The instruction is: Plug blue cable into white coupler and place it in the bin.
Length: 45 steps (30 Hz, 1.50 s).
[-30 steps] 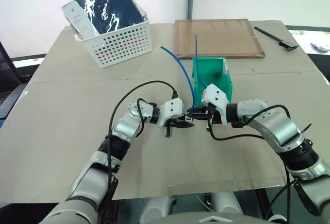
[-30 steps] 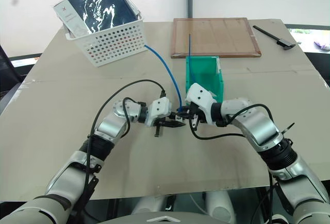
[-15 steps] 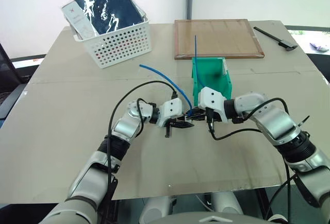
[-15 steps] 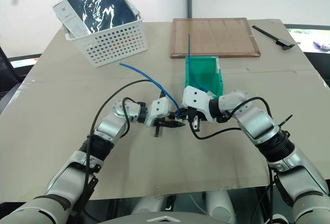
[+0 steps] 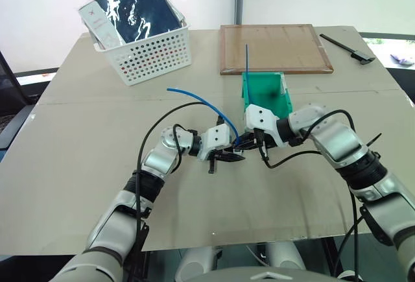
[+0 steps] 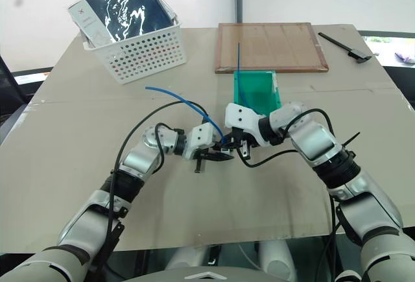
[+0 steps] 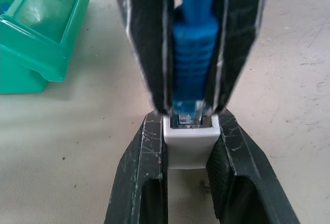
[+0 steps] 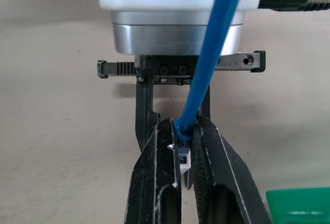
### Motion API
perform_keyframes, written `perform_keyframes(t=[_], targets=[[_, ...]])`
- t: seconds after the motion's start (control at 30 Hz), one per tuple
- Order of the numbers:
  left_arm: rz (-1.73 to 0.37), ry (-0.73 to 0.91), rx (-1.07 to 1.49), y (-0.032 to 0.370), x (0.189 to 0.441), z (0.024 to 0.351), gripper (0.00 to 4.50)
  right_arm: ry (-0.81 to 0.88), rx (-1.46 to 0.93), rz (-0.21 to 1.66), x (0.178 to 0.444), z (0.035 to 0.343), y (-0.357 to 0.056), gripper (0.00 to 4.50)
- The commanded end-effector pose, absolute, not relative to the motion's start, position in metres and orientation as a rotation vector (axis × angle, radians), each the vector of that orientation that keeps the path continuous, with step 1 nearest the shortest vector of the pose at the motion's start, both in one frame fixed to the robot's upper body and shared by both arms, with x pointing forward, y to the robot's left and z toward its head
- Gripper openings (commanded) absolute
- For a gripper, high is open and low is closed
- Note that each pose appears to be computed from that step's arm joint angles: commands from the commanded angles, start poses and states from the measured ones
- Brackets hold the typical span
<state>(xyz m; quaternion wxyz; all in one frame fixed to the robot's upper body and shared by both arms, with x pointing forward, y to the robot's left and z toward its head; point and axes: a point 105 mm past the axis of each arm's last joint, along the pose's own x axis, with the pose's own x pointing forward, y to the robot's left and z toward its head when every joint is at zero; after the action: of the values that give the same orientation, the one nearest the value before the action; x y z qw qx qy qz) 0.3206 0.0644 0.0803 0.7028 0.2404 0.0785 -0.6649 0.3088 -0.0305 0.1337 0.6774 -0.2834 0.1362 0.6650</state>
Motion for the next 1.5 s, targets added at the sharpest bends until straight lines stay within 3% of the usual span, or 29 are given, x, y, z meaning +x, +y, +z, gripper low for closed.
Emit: perform_keyframes(t=[0.03, 0.27, 0.37, 0.5, 0.7, 0.87, 0.97, 1.13, 1.43, 1.5], targets=[[-1.48, 0.133, 0.528, 0.059, 0.321, 0.087, 0.4, 0.473, -0.661, 1.539, 0.295, 0.088, -0.036, 0.0], [-1.471, 0.137, 0.509, 0.058, 0.321, 0.086, 0.4, 0.489, -0.654, 1.533, 0.287, 0.078, -0.045, 0.0], [-1.466, 0.134, 0.505, 0.057, 0.322, 0.087, 0.4, 0.326, -0.652, 1.472, 0.298, 0.097, -0.039, 0.0], [-1.44, 0.113, 0.457, 0.057, 0.325, 0.098, 0.41, 0.024, -0.521, 1.348, 0.306, 0.162, -0.04, 1.34], [-1.395, 0.121, 0.39, 0.064, 0.326, 0.108, 0.41, -0.142, -0.439, 1.224, 0.287, 0.21, -0.066, 4.38], [-1.314, 0.118, 0.254, 0.07, 0.331, 0.131, 0.41, -0.232, -0.406, 1.021, 0.259, 0.228, -0.094, 4.38], [-1.225, 0.124, 0.048, 0.063, 0.34, 0.171, 0.41, -0.21, -0.401, 0.838, 0.243, 0.22, -0.116, 4.38], [-1.182, 0.228, -0.02, 0.054, 0.352, 0.211, 0.41, -0.139, -0.393, 0.651, 0.228, 0.195, -0.132, 4.38], [-1.018, 0.409, -0.053, 0.015, 0.403, 0.216, 0.41, -0.103, -0.351, 0.436, 0.213, 0.172, -0.134, 4.38], [-1.041, 0.444, -0.073, 0.004, 0.406, 0.214, 1.43, -0.096, -0.35, 0.409, 0.211, 0.169, -0.136, 4.5]])
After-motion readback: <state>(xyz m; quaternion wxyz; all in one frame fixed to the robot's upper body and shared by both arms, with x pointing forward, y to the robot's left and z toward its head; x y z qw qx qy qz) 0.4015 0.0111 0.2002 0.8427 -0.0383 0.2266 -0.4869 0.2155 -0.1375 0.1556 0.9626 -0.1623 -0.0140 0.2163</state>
